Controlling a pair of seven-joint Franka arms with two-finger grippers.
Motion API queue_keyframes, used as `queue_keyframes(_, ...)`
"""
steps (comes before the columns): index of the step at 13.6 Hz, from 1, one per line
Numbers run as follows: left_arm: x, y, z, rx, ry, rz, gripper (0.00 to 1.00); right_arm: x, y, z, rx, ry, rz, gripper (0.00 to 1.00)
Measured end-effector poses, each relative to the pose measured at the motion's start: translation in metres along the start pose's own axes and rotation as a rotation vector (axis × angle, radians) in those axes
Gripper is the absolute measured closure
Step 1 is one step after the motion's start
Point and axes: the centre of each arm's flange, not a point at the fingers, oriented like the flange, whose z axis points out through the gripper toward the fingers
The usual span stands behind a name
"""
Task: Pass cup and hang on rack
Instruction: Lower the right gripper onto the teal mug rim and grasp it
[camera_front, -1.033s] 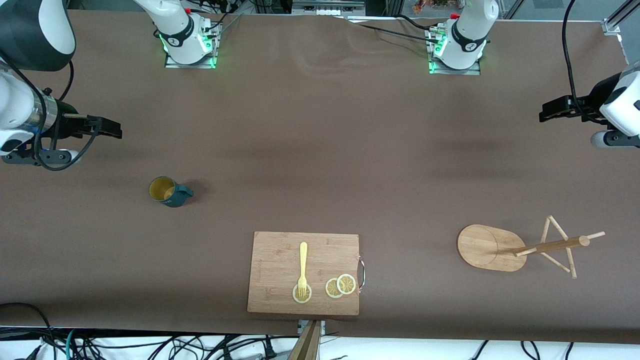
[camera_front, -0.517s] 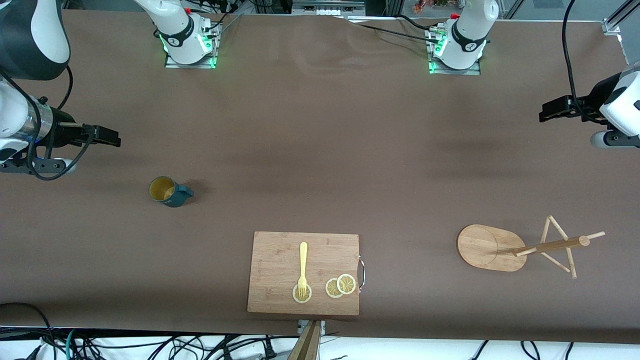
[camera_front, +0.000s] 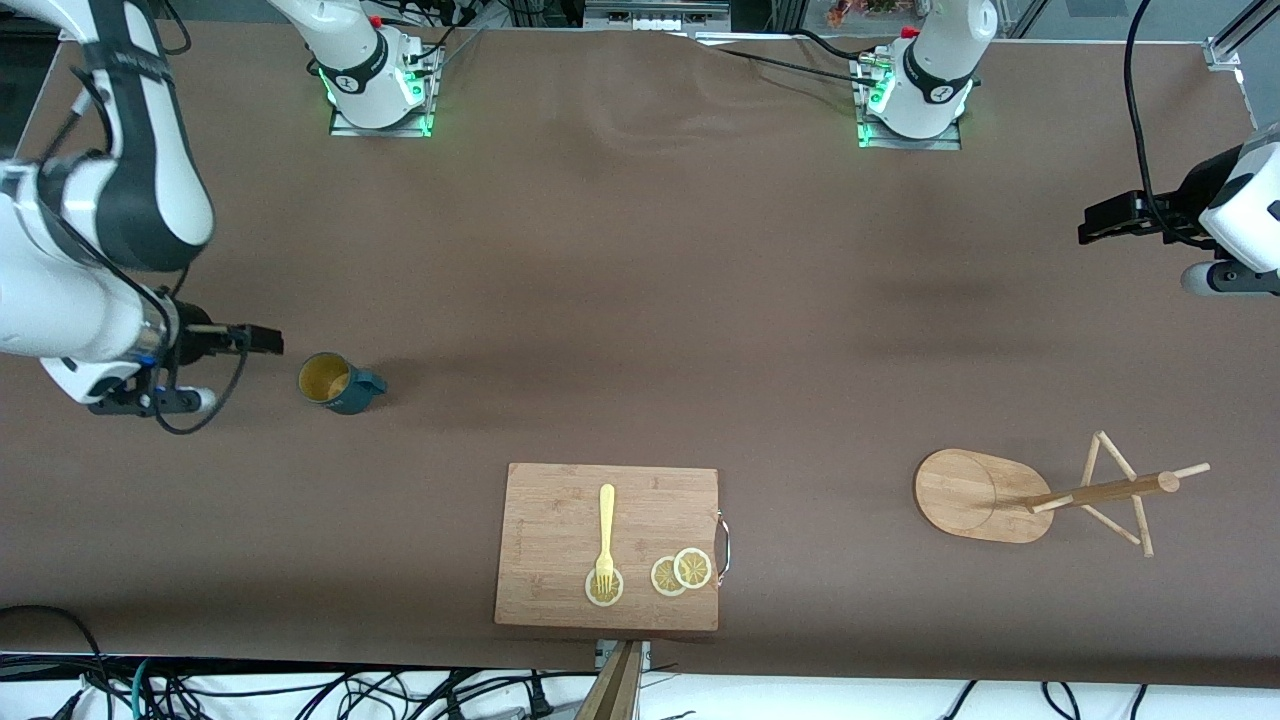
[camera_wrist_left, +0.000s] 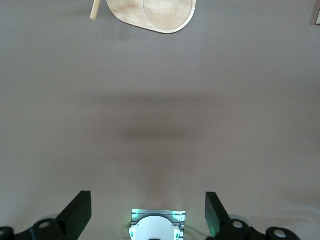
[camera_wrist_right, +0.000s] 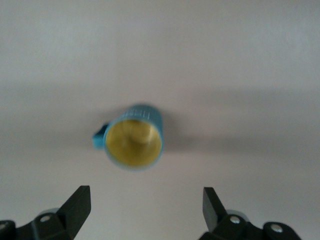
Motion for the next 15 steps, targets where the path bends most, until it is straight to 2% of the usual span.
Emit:
queue_keyframes(2, 0.000, 0.000, 0.000, 0.000, 0.000, 0.000, 0.00, 0.002, 0.005, 0.030, -0.004, 0.114, 0.007, 0.01)
queue_keyframes(4, 0.000, 0.000, 0.000, 0.000, 0.000, 0.000, 0.00, -0.004, 0.006, 0.060, -0.005, 0.179, 0.009, 0.01)
queue_keyframes(5, 0.000, 0.000, 0.000, 0.000, 0.000, 0.000, 0.00, -0.010, 0.006, 0.073, -0.005, 0.182, 0.006, 0.01)
queue_keyframes(9, 0.000, 0.000, 0.000, 0.000, 0.000, 0.000, 0.00, -0.030, 0.007, 0.113, -0.009, 0.127, -0.073, 0.01)
queue_keyframes(10, 0.000, 0.000, 0.000, 0.000, 0.000, 0.000, 0.00, -0.031, 0.010, 0.121, -0.011, 0.132, -0.086, 0.05)
queue_keyframes(11, 0.000, 0.000, 0.000, 0.000, 0.000, 0.000, 0.00, -0.029, 0.014, 0.129, -0.012, 0.147, -0.093, 0.05)
queue_keyframes(12, 0.000, 0.000, 0.000, 0.000, 0.000, 0.000, 0.00, -0.027, 0.017, 0.136, -0.013, 0.161, -0.096, 0.13)
queue_keyframes(14, 0.000, 0.000, 0.000, 0.000, 0.000, 0.000, 0.00, -0.026, 0.018, 0.150, -0.012, 0.158, -0.101, 0.38)
queue_keyframes(15, 0.000, 0.000, 0.000, 0.000, 0.000, 0.000, 0.00, -0.025, 0.017, 0.153, -0.012, 0.155, -0.106, 0.47)
